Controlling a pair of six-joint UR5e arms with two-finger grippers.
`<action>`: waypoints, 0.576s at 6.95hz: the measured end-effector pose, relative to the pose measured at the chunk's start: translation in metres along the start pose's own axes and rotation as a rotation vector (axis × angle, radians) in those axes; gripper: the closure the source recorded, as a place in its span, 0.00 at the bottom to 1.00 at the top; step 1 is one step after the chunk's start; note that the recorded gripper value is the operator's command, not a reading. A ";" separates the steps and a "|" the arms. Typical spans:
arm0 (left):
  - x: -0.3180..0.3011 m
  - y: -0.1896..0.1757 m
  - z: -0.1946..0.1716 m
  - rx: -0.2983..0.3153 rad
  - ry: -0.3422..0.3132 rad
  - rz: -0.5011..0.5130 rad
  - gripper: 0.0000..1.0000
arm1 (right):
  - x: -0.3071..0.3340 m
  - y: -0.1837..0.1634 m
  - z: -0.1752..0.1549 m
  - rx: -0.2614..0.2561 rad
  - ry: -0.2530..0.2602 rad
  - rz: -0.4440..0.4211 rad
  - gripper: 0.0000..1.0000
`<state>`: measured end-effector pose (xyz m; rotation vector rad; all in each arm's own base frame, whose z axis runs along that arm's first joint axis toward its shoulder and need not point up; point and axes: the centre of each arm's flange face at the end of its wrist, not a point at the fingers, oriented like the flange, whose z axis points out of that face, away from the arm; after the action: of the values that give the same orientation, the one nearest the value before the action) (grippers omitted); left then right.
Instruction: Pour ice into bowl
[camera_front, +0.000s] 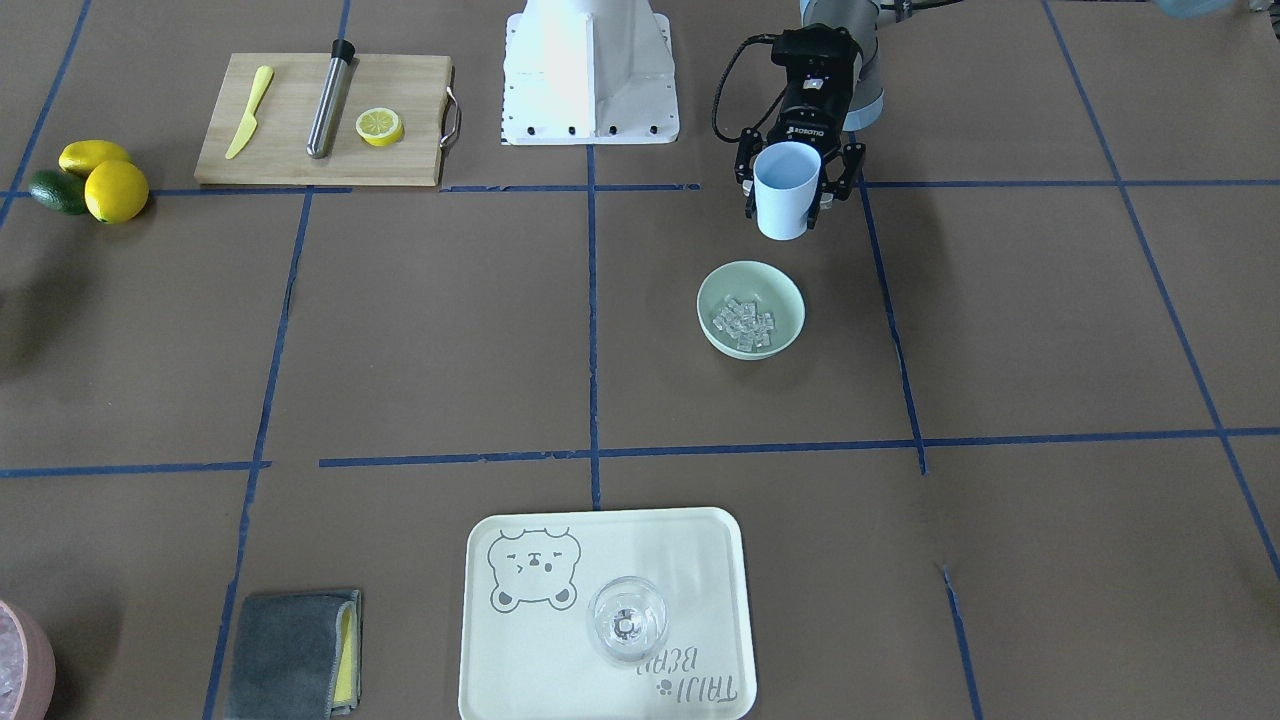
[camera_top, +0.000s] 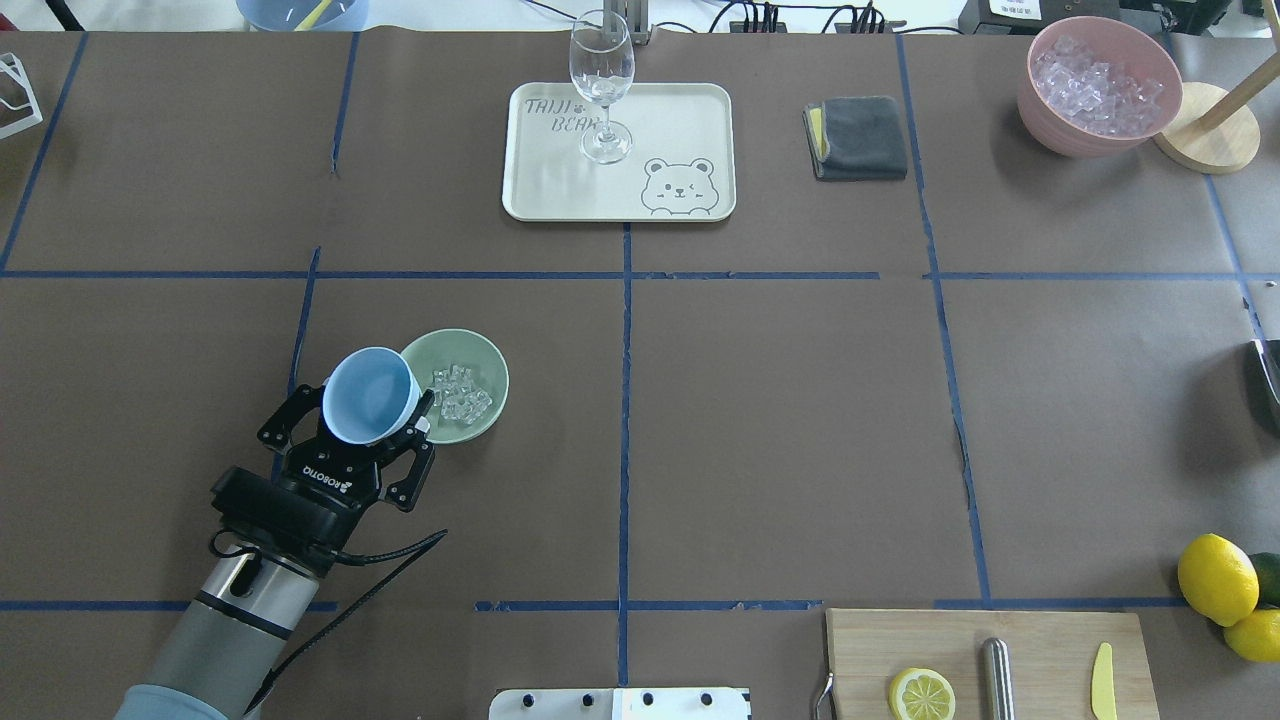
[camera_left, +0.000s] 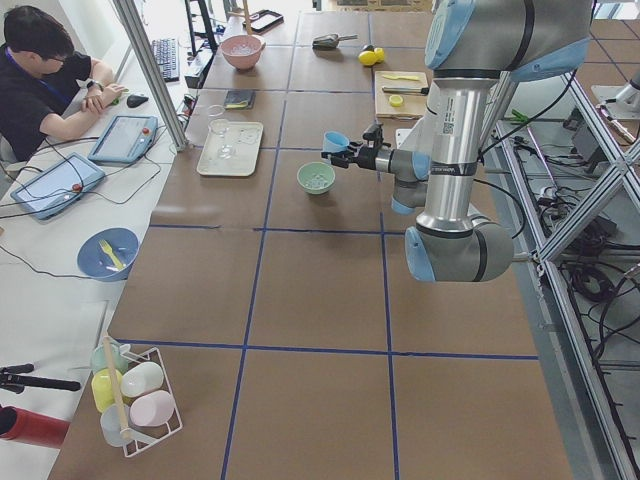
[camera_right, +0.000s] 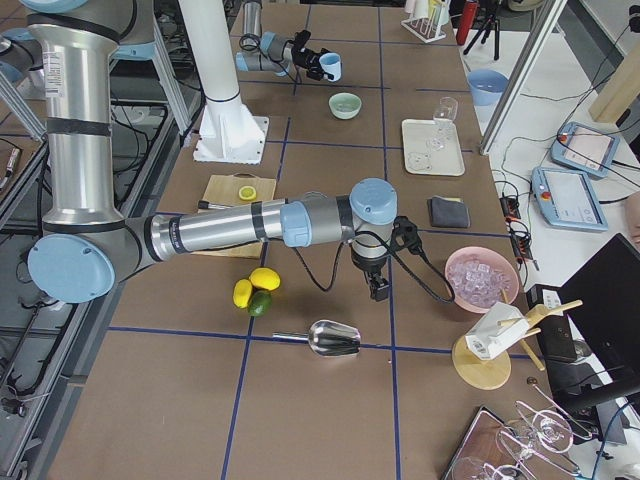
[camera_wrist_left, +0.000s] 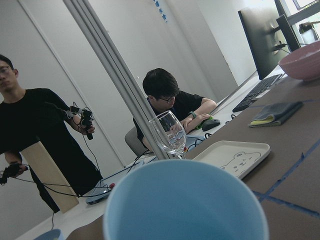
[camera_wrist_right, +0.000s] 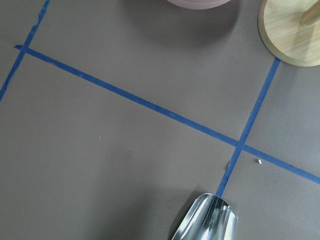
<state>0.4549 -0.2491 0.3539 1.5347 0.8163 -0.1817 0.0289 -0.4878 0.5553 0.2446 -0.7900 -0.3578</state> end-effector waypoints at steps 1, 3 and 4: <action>0.000 0.000 -0.001 -0.001 0.002 -0.115 1.00 | 0.000 0.000 0.000 0.000 -0.001 -0.001 0.00; -0.014 0.009 -0.006 -0.013 -0.007 -0.200 1.00 | 0.000 0.000 0.000 0.001 -0.001 -0.001 0.00; -0.033 0.018 -0.011 -0.026 -0.019 -0.216 1.00 | 0.000 0.000 0.000 0.001 -0.001 -0.001 0.00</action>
<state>0.4380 -0.2503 0.3887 1.4168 0.9660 -0.3422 0.0293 -0.4878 0.5551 0.2459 -0.7908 -0.3582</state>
